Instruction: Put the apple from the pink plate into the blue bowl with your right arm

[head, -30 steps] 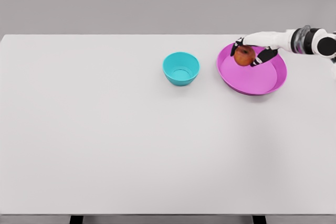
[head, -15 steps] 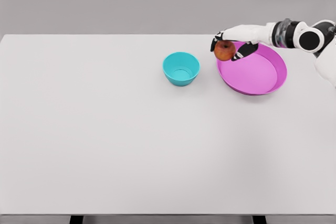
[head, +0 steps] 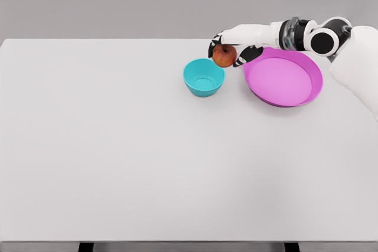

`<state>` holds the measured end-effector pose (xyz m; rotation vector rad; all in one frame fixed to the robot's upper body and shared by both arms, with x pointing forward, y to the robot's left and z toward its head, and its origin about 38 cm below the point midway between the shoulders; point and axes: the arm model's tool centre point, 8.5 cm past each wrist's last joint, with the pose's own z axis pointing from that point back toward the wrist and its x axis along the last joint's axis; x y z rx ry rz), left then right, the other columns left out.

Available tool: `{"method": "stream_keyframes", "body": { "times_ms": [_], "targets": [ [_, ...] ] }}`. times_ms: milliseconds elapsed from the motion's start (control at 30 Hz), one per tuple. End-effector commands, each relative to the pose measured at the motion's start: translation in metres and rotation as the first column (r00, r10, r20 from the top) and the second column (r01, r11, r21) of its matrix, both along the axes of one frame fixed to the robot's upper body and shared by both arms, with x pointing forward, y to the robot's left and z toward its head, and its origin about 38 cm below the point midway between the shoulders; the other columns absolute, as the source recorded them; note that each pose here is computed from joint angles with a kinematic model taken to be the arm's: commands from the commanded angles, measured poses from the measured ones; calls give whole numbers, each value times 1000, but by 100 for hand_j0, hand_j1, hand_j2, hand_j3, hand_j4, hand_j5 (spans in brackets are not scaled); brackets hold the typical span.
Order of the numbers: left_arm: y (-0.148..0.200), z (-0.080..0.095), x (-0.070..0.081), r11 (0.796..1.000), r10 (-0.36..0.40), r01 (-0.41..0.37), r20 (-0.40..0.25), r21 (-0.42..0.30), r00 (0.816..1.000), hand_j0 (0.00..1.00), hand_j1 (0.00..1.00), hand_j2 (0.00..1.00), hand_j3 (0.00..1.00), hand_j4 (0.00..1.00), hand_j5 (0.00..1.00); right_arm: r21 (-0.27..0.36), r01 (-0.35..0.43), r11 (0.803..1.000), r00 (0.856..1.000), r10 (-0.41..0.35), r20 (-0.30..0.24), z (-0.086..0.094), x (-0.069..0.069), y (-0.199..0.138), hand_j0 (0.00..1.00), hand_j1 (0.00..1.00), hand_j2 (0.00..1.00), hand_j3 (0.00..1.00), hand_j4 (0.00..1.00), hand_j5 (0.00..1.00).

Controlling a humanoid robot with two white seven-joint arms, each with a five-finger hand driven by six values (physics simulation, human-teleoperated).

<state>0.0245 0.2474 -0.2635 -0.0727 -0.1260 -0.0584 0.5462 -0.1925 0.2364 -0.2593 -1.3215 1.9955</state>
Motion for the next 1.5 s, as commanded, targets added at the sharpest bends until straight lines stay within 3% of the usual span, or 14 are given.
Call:
{"method": "stream_keyframes", "body": {
  "times_ms": [0,200,600,633,667,1033,1167,1200,1267,1300,1367,1467],
  "targets": [
    [0,0,0,1000,0,0,0,0,1000,100,100,100,100,100,100,16,-27,1000,1000,27,-1,0,-2,17,57,57,57,57,57,57],
    [0,0,0,1000,0,0,1,0,1000,100,100,100,100,100,100,10,-52,999,999,53,-5,-6,-2,39,57,57,57,57,57,57],
    [0,0,0,1000,0,0,0,0,1000,100,100,100,100,100,100,-14,-42,999,998,42,-36,-20,0,43,58,58,58,58,58,58],
    [0,0,0,1000,0,0,0,0,1000,100,100,100,100,100,100,-15,-38,999,999,38,-38,-21,0,41,66,66,66,66,66,66],
    [0,0,0,1000,0,0,0,0,1000,100,100,100,100,100,100,-15,-38,999,999,38,-38,-21,0,41,100,100,100,100,100,100],
    [0,0,0,1000,0,0,0,0,1000,100,100,100,100,100,100,-16,-39,999,999,39,-37,-21,0,42,100,100,100,100,100,100],
    [0,0,0,1000,0,0,0,0,1000,100,100,100,100,100,100,-11,-47,999,999,46,-11,-11,1,36,100,100,100,100,100,100],
    [0,0,0,1000,0,0,0,0,1000,100,100,100,100,100,100,-8,-12,1000,1000,12,9,0,5,14,100,100,100,100,100,100],
    [0,0,0,1000,0,0,0,0,1000,100,100,100,100,100,100,87,32,996,993,-41,112,44,5,-41,100,100,100,100,100,100],
    [0,0,0,1000,0,0,1,0,1000,100,100,100,100,100,100,110,36,993,989,-51,142,55,1,-60,100,100,100,100,100,100],
    [0,0,0,1000,2,-2,0,0,1000,100,100,100,100,100,100,171,90,981,976,-121,183,69,-6,-108,100,100,100,100,100,100],
    [0,0,0,1000,0,0,1,0,1000,100,100,100,100,100,100,239,159,958,961,-206,183,68,-13,-144,100,100,100,100,100,100]
  ]
}}
